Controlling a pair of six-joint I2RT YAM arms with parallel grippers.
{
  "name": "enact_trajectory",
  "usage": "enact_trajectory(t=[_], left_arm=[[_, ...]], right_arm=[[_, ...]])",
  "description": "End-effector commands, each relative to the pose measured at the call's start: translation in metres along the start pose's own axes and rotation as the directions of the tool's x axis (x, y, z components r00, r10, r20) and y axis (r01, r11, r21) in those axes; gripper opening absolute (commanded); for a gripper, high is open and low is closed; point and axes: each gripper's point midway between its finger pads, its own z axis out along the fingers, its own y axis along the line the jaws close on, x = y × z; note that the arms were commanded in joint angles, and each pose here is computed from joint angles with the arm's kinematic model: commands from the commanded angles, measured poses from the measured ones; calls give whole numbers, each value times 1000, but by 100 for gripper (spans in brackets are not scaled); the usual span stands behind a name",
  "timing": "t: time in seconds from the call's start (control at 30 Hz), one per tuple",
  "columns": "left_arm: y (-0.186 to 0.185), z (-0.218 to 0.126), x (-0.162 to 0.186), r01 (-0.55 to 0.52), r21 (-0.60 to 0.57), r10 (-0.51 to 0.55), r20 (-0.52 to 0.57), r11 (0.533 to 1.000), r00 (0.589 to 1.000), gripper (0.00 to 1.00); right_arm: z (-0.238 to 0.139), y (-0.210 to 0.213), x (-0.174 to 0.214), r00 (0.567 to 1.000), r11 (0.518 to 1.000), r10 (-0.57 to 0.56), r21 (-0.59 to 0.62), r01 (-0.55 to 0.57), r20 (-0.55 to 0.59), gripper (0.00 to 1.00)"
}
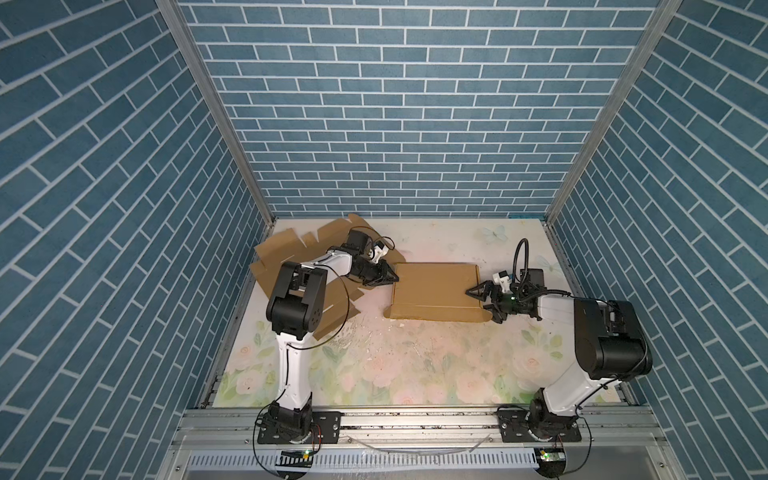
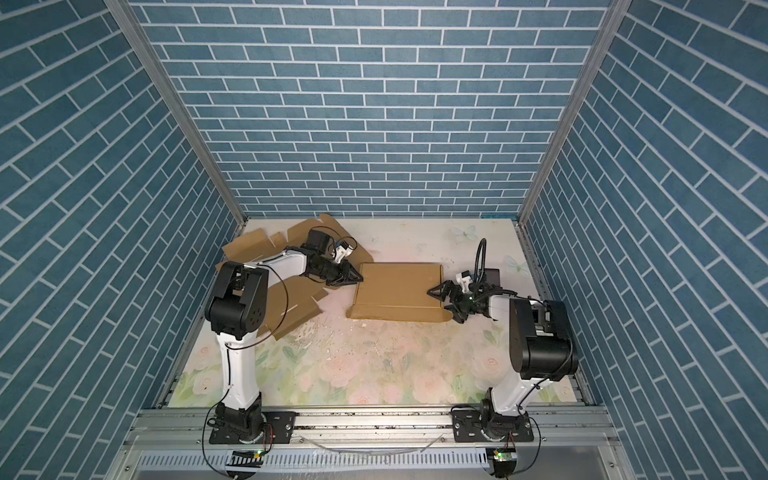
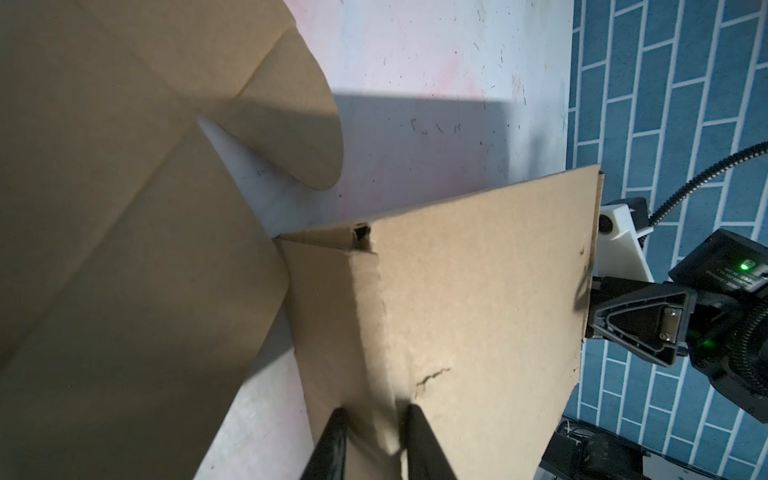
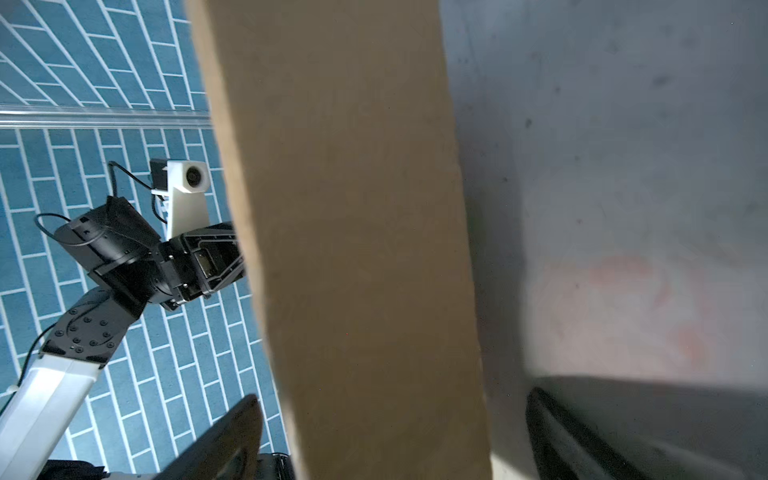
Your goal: Fold the paper box
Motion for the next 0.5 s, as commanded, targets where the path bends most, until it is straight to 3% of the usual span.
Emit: enact_trajectory(t=[0.0,0.1,0.2,0.33,0.47], left_arm=[[86,12,44,139,-255,-167,-89,957,982,26],[86,13,42,135,-255,-161,-83,958,983,26],[72,12,33,126,-211,-141,-56,969,988,34],[28,-5,9,62,-95,-57,52,994,997,51],[-18,-41,-5,-45,-53,53,155,998,986,59]], right_arm=[[19,-23,7,997,995,71,70,-69,-25,98],[26,-11,0,998,998,62,24,-61,-18,89],[29,0,-6,997,997,73,-24,-72,5,78],[27,4,-6,992,992,120,-41,-119,26,67],[22,14,-7,982,980,186,-87,-181,44,58]])
